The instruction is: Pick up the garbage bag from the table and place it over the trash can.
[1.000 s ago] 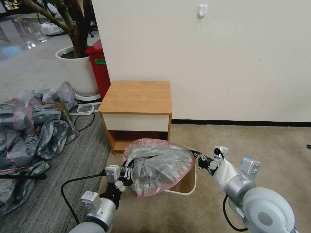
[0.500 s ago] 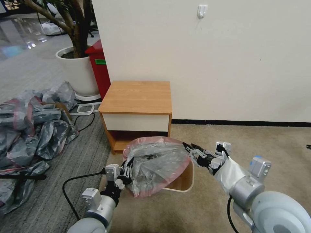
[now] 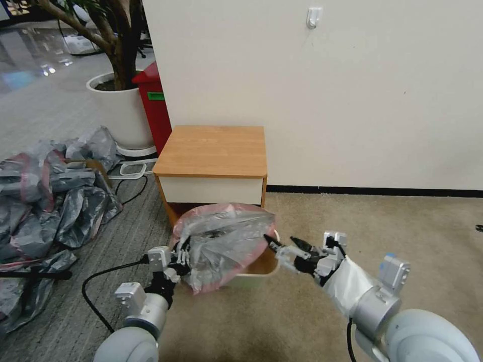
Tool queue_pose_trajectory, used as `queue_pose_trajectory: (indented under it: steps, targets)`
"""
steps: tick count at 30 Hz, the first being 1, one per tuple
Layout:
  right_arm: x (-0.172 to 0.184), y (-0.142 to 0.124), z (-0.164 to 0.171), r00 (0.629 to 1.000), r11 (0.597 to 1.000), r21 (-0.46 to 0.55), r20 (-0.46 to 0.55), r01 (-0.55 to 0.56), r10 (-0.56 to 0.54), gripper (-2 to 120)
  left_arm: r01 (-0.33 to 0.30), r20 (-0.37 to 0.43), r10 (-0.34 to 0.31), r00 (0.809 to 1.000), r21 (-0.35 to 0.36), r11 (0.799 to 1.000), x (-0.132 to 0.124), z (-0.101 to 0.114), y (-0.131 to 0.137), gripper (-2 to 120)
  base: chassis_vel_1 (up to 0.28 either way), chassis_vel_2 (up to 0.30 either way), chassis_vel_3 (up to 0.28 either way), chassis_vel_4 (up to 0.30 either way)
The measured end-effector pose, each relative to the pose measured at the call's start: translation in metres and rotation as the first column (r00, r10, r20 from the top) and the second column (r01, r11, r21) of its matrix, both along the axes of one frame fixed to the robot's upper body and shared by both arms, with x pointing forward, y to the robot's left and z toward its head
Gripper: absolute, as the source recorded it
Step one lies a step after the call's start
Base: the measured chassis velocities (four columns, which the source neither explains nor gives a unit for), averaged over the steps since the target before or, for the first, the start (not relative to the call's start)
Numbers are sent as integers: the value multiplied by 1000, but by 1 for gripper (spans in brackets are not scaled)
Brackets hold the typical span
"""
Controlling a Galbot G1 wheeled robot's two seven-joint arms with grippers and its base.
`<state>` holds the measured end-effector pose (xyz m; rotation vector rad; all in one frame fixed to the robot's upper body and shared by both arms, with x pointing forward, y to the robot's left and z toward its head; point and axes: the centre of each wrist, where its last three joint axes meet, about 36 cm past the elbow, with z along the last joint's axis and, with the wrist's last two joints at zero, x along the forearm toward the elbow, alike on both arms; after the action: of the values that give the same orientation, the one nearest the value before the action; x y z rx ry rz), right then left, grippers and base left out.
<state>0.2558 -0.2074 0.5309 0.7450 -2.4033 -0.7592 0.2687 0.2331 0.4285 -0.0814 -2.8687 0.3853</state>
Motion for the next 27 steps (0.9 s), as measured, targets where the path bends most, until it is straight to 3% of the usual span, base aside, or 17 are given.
queue_pose_trajectory:
  steps: [11,27]
  targets:
    - [-3,22,-1,992,989,92,-26,-117,120,100,-15,31,15,999,-16,1000,-1,11,-1,9,0,0,0,0]
    - [0,46,-18,989,984,117,-51,-136,142,99,-9,45,11,999,-33,999,-5,17,-6,9,0,0,0,0]
